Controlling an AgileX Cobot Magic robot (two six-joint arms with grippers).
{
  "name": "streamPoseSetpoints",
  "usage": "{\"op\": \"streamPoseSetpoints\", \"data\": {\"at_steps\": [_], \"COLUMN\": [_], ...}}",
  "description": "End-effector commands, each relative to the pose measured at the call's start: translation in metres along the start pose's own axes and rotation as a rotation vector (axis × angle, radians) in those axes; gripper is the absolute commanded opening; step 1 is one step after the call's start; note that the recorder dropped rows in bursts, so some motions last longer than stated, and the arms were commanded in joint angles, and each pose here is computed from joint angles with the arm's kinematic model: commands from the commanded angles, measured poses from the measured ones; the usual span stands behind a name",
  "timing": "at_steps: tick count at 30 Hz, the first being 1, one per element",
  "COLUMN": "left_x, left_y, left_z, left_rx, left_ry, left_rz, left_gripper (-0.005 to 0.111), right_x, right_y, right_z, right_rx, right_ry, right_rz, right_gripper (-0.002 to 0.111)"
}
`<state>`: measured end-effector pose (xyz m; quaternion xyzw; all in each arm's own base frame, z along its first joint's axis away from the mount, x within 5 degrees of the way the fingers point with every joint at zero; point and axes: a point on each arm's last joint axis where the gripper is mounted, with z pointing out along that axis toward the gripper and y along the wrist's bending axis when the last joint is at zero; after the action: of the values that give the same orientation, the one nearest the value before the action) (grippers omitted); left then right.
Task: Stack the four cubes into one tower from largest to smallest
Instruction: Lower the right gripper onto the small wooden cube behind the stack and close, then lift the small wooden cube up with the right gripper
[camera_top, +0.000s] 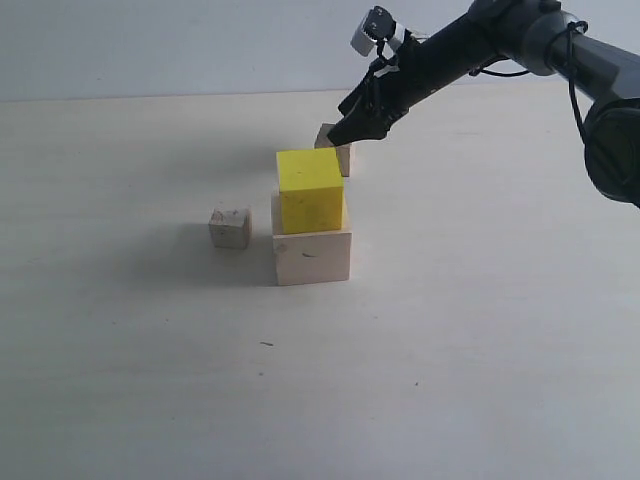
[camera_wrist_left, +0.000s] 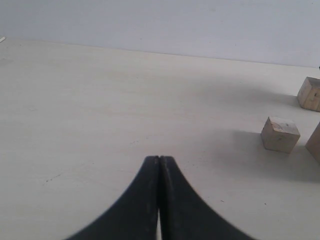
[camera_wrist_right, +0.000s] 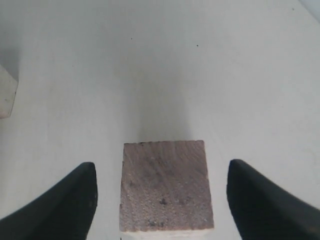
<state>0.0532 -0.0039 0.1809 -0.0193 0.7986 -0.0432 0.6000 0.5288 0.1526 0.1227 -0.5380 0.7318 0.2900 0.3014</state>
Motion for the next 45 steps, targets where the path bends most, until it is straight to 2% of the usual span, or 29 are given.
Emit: {"op": "streamPoseSetpoints", "data": {"at_steps": [1, 19, 21, 23, 24, 26, 28, 32, 39, 45], "left_x": [0.0, 0.0, 0.0, 0.0, 0.0, 0.0, 0.0, 0.0, 0.0, 0.0], "left_y": [0.0, 0.0, 0.0, 0.0, 0.0, 0.0, 0.0, 0.0, 0.0, 0.0], "left_z": [0.0, 0.0, 0.0, 0.0, 0.0, 0.0, 0.0, 0.0, 0.0, 0.0], "left_rx": [0.005, 0.005, 0.005, 0.005, 0.005, 0.005, 0.005, 0.005, 0.005, 0.005], "left_ry": [-0.012, -0.012, -0.012, -0.012, -0.012, -0.012, -0.012, -0.012, -0.012, -0.012], "left_rz": [0.008, 0.008, 0.008, 0.008, 0.008, 0.008, 0.008, 0.008, 0.008, 0.008], "left_gripper": [0.0, 0.0, 0.0, 0.0, 0.0, 0.0, 0.0, 0.0, 0.0, 0.0], "right_x": [-0.002, 0.022, 0.022, 0.022, 0.019, 0.012, 0.005, -0.017, -0.067, -0.098], "right_y": [0.0, -0.003, -0.003, -0.003, -0.002, 0.0, 0.0, 0.0, 0.01, 0.024], "right_z": [0.0, 0.02, 0.02, 0.02, 0.016, 0.01, 0.001, -0.034, -0.116, -0.16], "right_rx": [0.002, -0.023, -0.023, -0.025, -0.033, -0.029, -0.007, 0.087, 0.231, 0.266], "right_ry": [-0.013, 0.017, 0.008, 0.009, 0.014, 0.021, 0.041, 0.113, 0.046, -0.097], "right_rz": [-0.004, 0.056, 0.06, 0.06, 0.06, 0.068, 0.074, 0.059, -0.016, 0.098], "right_gripper": [0.069, 0.068, 0.062, 0.045, 0.029, 0.012, 0.0, 0.0, 0.0, 0.0]}}
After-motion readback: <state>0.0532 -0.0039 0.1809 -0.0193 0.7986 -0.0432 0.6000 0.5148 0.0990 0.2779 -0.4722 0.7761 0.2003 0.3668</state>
